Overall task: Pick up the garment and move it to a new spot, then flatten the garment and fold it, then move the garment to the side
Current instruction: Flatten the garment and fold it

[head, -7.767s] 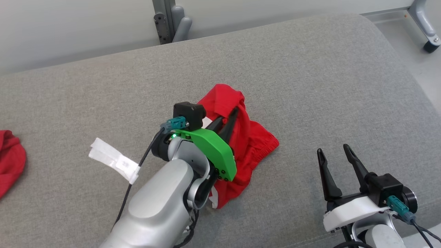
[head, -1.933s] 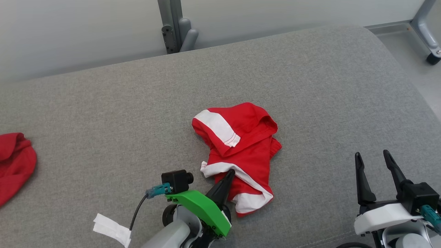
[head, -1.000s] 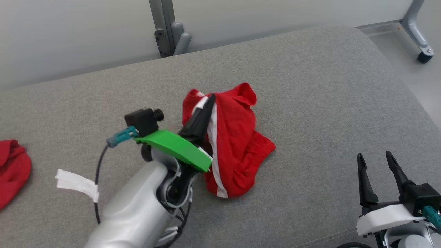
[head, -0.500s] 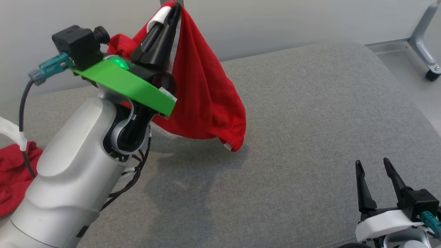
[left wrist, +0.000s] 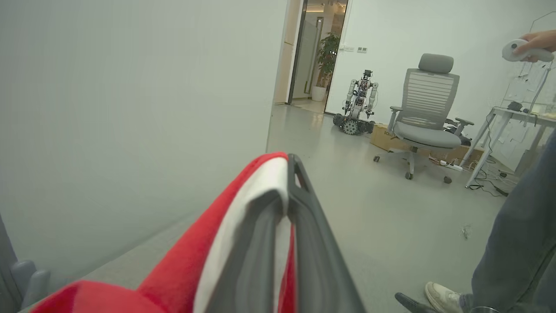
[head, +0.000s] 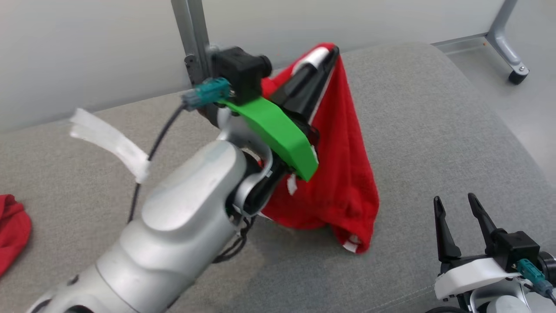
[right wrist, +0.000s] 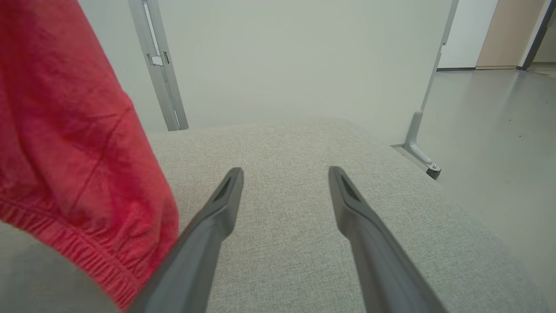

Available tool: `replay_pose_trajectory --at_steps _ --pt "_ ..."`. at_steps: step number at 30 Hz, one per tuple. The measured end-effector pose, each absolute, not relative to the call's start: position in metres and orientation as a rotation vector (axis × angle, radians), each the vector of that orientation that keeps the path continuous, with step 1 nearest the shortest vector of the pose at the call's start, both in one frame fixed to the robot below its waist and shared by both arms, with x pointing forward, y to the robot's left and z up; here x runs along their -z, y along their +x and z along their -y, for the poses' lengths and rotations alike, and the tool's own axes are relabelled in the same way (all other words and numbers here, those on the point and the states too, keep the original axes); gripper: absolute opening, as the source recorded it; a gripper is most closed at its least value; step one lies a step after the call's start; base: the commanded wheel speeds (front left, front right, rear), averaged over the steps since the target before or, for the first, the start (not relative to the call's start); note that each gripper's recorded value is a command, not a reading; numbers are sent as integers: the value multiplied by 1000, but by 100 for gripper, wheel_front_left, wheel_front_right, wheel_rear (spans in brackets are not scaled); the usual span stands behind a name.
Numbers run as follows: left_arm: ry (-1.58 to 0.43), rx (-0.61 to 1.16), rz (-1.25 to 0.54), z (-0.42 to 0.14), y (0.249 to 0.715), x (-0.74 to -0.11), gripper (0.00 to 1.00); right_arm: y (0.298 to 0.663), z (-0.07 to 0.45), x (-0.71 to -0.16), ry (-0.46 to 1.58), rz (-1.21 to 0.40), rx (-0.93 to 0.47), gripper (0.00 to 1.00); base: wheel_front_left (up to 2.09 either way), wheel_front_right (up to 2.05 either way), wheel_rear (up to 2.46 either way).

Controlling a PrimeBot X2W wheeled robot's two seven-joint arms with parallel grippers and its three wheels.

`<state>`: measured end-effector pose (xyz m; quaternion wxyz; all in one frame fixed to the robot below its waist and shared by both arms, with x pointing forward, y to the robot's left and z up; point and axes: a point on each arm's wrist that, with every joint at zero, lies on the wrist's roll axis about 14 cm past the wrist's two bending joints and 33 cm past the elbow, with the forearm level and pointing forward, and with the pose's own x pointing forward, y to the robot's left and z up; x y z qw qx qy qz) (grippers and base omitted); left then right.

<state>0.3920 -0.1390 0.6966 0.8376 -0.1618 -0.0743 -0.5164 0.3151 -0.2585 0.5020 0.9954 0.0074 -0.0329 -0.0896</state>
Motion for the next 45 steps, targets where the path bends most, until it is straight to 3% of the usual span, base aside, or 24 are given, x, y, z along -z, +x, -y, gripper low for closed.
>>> replay_pose_trajectory --at_steps 6,13,14,15,16,17,27,45 --pt "-308 1198 -49 189 373 -620 0 316 263 -504 27 70 202 100 0 0 0" --pt "-245 1273 -134 211 359 -568 0 308 274 -500 29 53 250 100 0 0 0" --pt "-246 1291 -164 217 353 -557 11 303 278 -498 30 45 267 100 0 0 0" --pt "-239 1298 -181 219 350 -549 39 301 281 -497 32 41 279 100 0 0 0" --pt "-230 1302 -200 221 348 -541 89 298 284 -497 31 38 290 100 0 0 0" --pt "-218 1313 -219 223 345 -534 100 296 287 -496 29 34 301 100 0 0 0" --pt "-95 1392 -368 219 319 -491 100 293 297 -488 37 7 339 100 0 0 0" --pt "-167 1071 -505 134 328 -435 100 313 277 -479 50 -11 263 100 0 0 0"
